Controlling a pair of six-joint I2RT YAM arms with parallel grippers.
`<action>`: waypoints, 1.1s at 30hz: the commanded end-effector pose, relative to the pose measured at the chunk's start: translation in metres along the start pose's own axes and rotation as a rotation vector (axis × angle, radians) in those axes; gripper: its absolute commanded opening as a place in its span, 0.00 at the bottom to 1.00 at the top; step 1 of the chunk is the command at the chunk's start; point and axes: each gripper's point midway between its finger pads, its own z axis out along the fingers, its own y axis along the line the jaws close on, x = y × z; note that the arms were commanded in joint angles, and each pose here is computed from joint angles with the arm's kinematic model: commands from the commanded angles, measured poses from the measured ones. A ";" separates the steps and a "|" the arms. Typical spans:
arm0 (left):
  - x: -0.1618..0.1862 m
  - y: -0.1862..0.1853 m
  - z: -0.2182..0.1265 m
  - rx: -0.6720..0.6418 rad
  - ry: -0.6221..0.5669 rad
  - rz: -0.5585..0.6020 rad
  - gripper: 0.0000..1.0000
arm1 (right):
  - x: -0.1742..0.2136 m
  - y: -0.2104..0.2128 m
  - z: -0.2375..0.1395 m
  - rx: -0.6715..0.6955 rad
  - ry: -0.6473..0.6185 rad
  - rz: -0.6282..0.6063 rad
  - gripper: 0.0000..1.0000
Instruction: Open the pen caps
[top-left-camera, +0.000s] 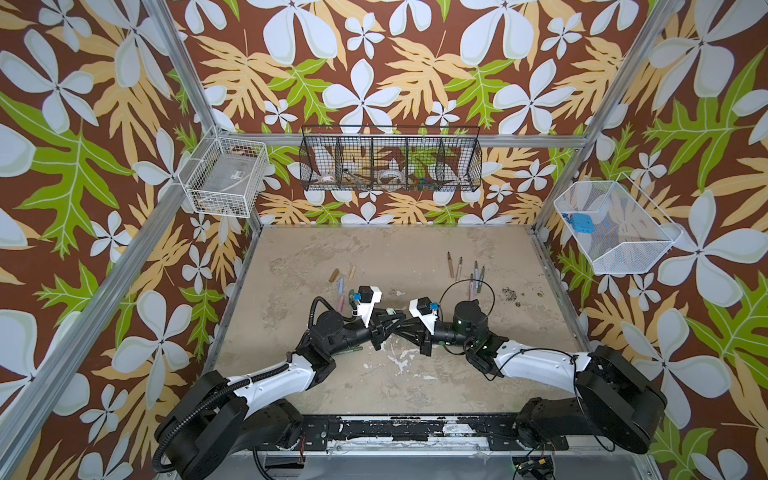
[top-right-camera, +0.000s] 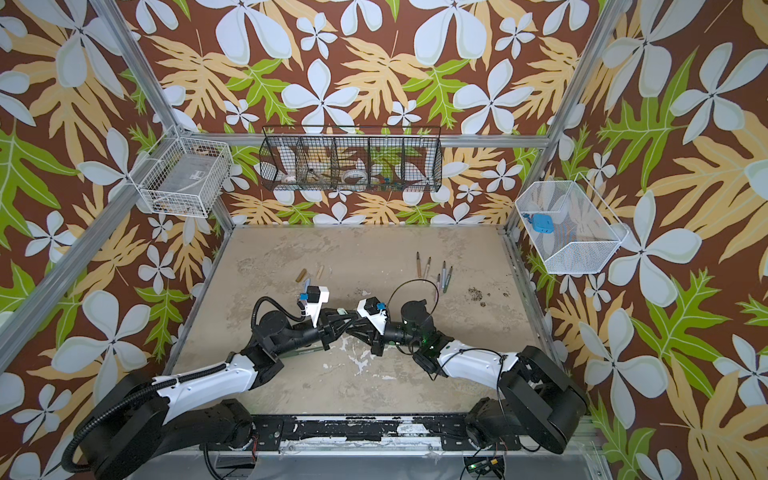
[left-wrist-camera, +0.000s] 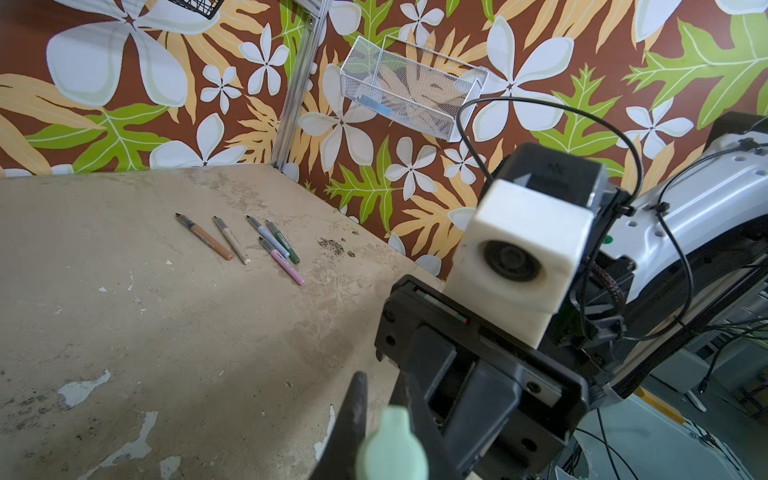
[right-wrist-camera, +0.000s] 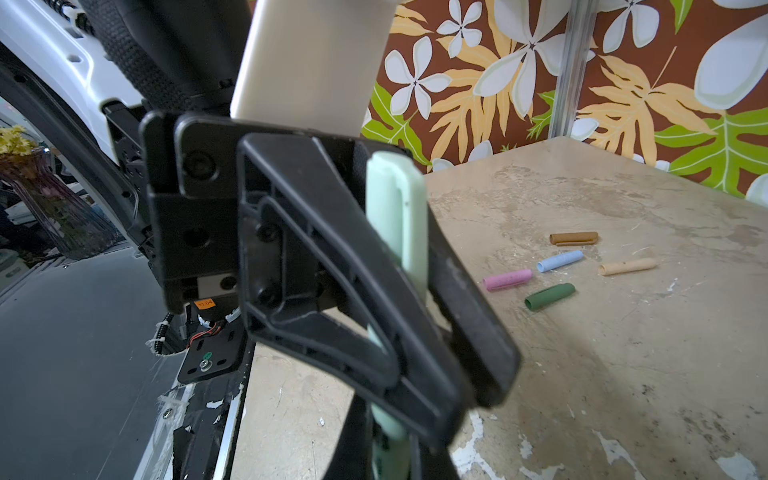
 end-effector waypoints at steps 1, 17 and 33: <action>-0.021 0.002 -0.001 -0.030 -0.080 0.050 0.00 | 0.007 -0.001 0.004 0.044 0.047 0.002 0.00; -0.030 0.021 -0.011 -0.161 -0.134 0.041 0.00 | 0.012 -0.025 0.013 0.612 0.198 -0.286 0.00; -0.032 0.015 -0.016 -0.140 -0.151 0.053 0.00 | 0.019 0.002 0.014 0.146 0.143 -0.101 0.00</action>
